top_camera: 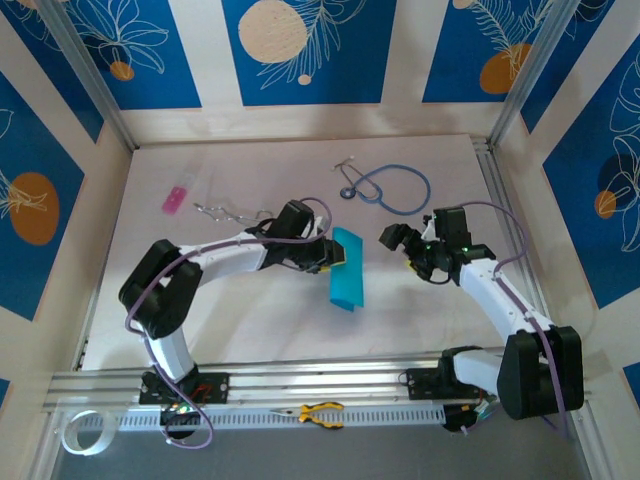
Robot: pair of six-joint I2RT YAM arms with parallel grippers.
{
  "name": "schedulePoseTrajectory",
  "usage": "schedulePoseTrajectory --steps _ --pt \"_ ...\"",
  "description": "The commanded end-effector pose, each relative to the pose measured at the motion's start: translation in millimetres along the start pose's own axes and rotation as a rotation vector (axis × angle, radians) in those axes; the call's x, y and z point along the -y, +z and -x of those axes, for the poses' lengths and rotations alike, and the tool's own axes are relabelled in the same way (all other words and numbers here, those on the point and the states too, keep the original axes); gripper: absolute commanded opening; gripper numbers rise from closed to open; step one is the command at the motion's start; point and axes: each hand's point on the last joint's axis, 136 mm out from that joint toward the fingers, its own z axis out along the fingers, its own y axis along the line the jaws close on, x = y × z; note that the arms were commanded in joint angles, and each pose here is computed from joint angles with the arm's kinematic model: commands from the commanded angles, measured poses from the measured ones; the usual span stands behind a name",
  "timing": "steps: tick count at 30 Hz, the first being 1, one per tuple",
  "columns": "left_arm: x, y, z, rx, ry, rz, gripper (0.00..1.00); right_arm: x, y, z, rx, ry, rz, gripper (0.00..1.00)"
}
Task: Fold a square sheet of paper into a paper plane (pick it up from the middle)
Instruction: First fold the square sheet of paper in half at the center of the table.
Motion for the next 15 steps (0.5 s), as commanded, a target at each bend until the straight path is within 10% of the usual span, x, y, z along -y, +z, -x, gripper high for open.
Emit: schedulePoseTrajectory --steps 1,15 --pt "11.0 -6.9 7.7 0.011 -0.014 -0.103 0.37 -21.7 -0.9 -8.1 -0.030 0.007 0.116 0.99" --pt "-66.8 4.2 6.0 0.028 0.001 0.134 0.39 -12.3 36.7 -41.8 -0.121 -0.105 0.031 0.84"
